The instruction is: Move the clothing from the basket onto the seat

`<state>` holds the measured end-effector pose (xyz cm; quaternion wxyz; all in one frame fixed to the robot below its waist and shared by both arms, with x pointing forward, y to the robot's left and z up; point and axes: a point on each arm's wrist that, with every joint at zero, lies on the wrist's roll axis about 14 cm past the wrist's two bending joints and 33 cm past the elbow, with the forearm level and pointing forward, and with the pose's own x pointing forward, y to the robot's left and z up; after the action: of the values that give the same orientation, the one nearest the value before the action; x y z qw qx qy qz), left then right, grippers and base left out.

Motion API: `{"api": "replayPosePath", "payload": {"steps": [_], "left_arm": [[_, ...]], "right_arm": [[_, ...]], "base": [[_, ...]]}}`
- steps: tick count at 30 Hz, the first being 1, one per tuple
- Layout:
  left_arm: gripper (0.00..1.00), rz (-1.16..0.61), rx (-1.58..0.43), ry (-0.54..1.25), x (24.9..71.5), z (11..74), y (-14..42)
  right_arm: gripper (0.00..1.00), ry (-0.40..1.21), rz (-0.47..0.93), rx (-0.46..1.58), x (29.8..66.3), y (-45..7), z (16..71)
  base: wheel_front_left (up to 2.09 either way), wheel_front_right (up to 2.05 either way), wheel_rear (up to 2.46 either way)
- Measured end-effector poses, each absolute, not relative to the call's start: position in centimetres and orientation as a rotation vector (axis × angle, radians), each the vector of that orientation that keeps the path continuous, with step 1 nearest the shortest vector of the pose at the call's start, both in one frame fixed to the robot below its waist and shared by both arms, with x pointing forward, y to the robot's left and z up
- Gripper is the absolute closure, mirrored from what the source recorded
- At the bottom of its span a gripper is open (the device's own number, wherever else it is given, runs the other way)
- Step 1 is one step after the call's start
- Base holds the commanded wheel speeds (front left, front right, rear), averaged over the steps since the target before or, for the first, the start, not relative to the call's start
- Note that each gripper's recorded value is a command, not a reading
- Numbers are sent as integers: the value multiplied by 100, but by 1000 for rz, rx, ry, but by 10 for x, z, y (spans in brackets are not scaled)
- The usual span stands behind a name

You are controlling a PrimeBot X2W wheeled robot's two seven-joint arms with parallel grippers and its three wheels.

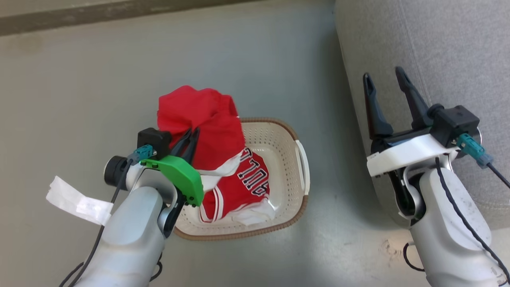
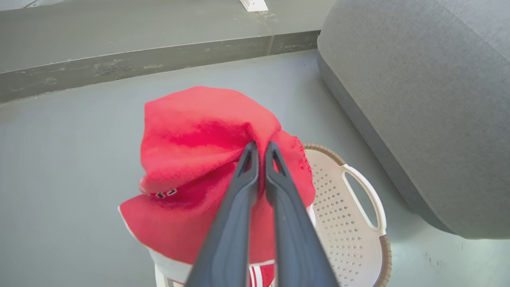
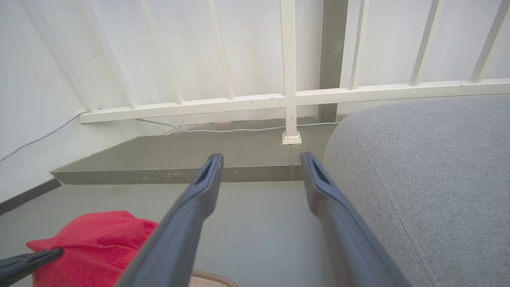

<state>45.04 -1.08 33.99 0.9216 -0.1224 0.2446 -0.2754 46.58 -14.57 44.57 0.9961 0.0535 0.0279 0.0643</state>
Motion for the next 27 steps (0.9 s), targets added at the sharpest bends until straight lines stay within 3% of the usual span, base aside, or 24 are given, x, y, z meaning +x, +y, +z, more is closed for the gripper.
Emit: {"api": "replayPosePath", "payload": {"steps": [17, 27], "left_arm": [[100, -682, -346, 41, 464, 510, -39], [100, -773, -387, -203, 433, 599, -47]], "right_arm": [[0, 37, 161, 115, 430, -136, 466], [0, 46, 168, 118, 403, -133, 468]], "base": [[0, 0, 0], [0, 0, 0]]}}
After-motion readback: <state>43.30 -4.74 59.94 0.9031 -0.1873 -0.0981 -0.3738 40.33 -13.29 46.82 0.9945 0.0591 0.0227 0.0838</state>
